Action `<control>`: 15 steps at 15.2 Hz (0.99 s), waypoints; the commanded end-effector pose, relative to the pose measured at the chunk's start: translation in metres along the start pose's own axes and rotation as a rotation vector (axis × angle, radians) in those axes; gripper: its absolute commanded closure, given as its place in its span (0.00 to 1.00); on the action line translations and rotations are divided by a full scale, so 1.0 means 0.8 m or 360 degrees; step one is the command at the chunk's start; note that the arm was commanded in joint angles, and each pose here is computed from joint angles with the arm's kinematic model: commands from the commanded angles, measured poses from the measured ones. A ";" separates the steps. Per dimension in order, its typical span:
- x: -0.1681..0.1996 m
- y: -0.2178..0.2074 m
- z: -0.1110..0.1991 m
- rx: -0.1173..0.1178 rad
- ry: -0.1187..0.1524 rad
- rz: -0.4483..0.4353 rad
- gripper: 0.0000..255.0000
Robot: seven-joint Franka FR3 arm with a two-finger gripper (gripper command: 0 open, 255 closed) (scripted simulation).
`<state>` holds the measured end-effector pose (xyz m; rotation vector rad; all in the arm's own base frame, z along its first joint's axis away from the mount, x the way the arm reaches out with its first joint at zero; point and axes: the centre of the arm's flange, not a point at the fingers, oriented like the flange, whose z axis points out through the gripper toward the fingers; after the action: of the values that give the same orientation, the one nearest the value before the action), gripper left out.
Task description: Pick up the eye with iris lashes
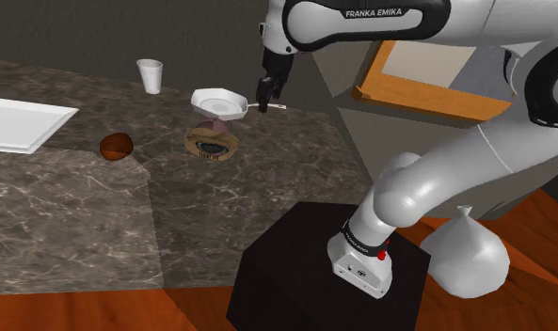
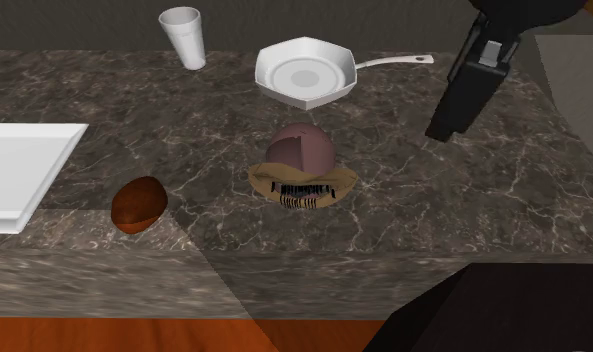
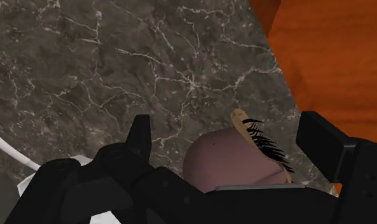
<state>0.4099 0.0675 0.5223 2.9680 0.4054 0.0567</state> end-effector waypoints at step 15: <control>0.165 -0.144 0.097 -0.0207 0.0032 -0.0679 0.00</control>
<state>0.5102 0.1987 0.4370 2.6968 0.9746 0.0616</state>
